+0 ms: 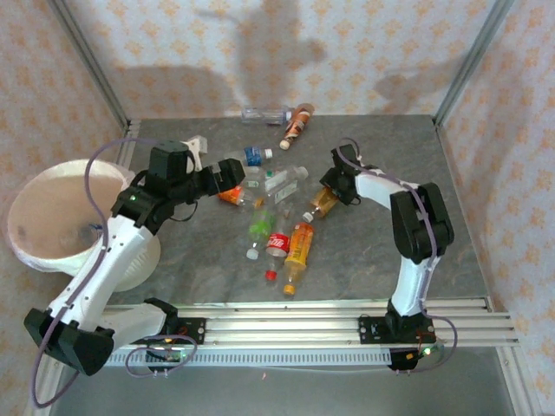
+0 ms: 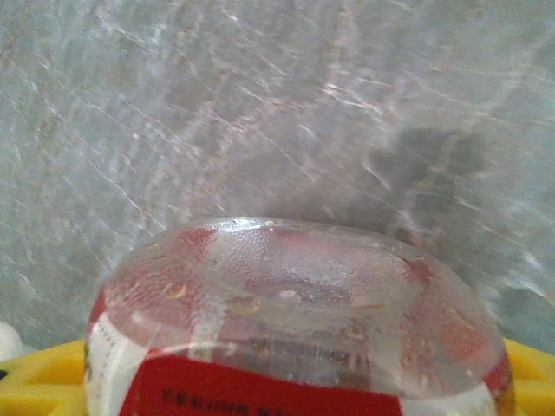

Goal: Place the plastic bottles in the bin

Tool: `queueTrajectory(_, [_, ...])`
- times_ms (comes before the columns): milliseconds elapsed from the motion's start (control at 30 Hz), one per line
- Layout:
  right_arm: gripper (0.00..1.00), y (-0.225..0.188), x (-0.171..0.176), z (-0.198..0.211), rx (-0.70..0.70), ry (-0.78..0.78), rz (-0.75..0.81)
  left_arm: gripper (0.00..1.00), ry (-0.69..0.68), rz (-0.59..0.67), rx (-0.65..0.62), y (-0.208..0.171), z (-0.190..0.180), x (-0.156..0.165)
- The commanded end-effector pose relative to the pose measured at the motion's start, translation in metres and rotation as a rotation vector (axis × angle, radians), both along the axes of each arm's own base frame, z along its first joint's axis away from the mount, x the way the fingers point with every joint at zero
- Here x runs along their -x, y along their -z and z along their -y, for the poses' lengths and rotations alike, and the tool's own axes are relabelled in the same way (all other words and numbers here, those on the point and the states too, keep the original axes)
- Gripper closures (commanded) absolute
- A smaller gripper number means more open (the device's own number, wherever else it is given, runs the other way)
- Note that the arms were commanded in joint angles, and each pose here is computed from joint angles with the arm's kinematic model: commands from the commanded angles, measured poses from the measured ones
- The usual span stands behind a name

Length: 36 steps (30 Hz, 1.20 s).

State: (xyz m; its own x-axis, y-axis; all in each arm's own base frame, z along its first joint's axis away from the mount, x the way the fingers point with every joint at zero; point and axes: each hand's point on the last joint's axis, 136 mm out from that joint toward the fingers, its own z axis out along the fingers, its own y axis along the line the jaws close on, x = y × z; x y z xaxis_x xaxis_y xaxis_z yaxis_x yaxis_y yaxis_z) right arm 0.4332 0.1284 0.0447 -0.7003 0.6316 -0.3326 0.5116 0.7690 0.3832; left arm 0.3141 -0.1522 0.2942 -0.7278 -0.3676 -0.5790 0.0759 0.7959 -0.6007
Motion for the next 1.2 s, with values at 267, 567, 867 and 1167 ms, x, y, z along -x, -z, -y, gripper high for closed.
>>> queueTrajectory(267, [0.44, -0.104, 0.03, 0.002, -0.087, -0.12, 0.398, 0.0, 0.153, -0.034, -0.127, 0.043, 0.066, -0.024])
queueTrajectory(567, [0.44, -0.181, 0.065, -0.022, -0.278, -0.216, 0.585, 0.0, 0.391, -0.042, -0.039, 0.07, 0.132, -0.037])
queueTrajectory(867, [0.44, -0.212, 0.069, -0.054, -0.399, -0.252, 0.638, 0.0, 0.585, 0.034, 0.02, 0.054, 0.178, -0.026])
queueTrajectory(1167, [0.44, -0.223, 0.068, -0.078, -0.463, -0.283, 0.635, 0.0, 0.694, 0.047, 0.043, 0.056, 0.206, -0.016])
